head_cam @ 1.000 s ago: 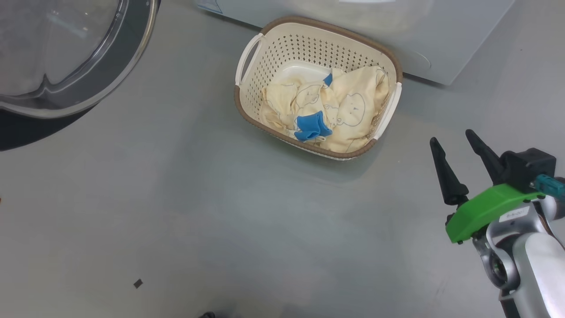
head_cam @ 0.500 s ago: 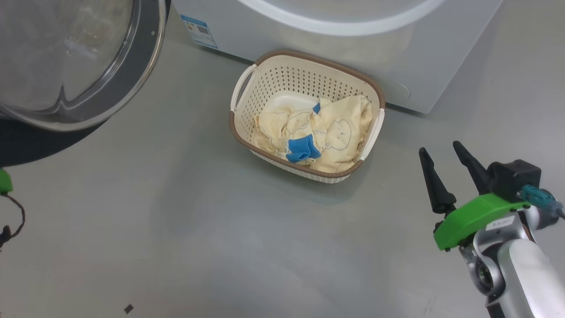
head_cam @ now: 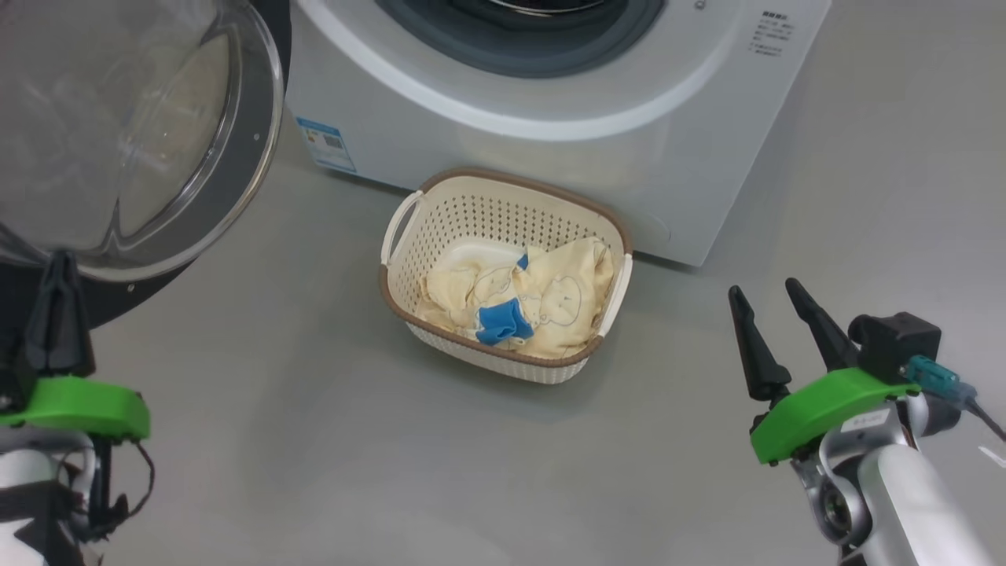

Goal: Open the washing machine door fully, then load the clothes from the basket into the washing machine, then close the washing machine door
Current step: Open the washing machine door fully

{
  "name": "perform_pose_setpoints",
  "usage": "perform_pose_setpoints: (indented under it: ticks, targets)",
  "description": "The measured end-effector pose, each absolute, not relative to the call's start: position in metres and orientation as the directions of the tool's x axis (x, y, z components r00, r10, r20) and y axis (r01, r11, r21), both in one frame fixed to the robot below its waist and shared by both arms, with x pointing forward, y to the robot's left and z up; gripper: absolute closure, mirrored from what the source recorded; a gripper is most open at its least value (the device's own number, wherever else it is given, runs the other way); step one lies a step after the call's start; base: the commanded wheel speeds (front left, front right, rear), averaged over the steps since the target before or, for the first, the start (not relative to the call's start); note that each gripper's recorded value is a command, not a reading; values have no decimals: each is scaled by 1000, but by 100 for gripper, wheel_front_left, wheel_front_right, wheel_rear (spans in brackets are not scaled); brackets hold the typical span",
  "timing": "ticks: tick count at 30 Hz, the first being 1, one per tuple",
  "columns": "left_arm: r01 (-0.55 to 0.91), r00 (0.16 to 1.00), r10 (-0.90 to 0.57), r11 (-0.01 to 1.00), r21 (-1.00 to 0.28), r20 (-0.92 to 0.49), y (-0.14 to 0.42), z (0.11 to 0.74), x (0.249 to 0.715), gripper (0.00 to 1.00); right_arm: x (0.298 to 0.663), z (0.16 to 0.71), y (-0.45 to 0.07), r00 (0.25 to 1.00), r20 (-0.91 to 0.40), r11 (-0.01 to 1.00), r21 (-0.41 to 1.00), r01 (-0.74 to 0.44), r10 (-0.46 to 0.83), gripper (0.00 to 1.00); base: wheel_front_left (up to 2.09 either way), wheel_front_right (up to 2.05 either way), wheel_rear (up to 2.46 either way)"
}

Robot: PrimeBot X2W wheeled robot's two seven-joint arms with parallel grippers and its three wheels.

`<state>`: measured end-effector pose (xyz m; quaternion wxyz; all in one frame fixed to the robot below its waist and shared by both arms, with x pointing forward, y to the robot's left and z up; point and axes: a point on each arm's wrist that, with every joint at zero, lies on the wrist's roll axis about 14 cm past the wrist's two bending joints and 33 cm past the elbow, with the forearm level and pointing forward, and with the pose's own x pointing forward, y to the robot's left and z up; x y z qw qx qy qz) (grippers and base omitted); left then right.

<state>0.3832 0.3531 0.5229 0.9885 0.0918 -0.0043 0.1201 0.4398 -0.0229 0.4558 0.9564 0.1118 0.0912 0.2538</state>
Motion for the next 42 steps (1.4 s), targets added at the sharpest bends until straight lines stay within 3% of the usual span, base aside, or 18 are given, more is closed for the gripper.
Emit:
perform_pose_setpoints:
  ticks: [12,27,28,29,30,42]
  targets:
    - [-3,1000,4,996,86,-3,251,494,367,100,408,481,-67,926,-53,895,285,-344,373,0,0,0,0]
    - [138,989,-137,990,-18,47,177,501,369,100,382,500,-124,978,6,935,291,-202,209,0,0,0,0]
    - [140,989,-139,990,-21,53,174,502,369,74,381,500,-126,979,7,936,291,-197,204,0,0,0,0]
    - [145,988,-144,989,-23,62,172,505,369,10,379,499,-128,980,6,937,292,-190,197,0,0,0,0]
    - [150,986,-148,988,-28,71,170,508,369,0,378,498,-130,981,2,938,293,-185,192,0,0,0,0]
    - [166,980,-153,982,-94,130,159,524,372,0,378,495,-135,984,-7,939,301,-166,176,0,0,0,0]
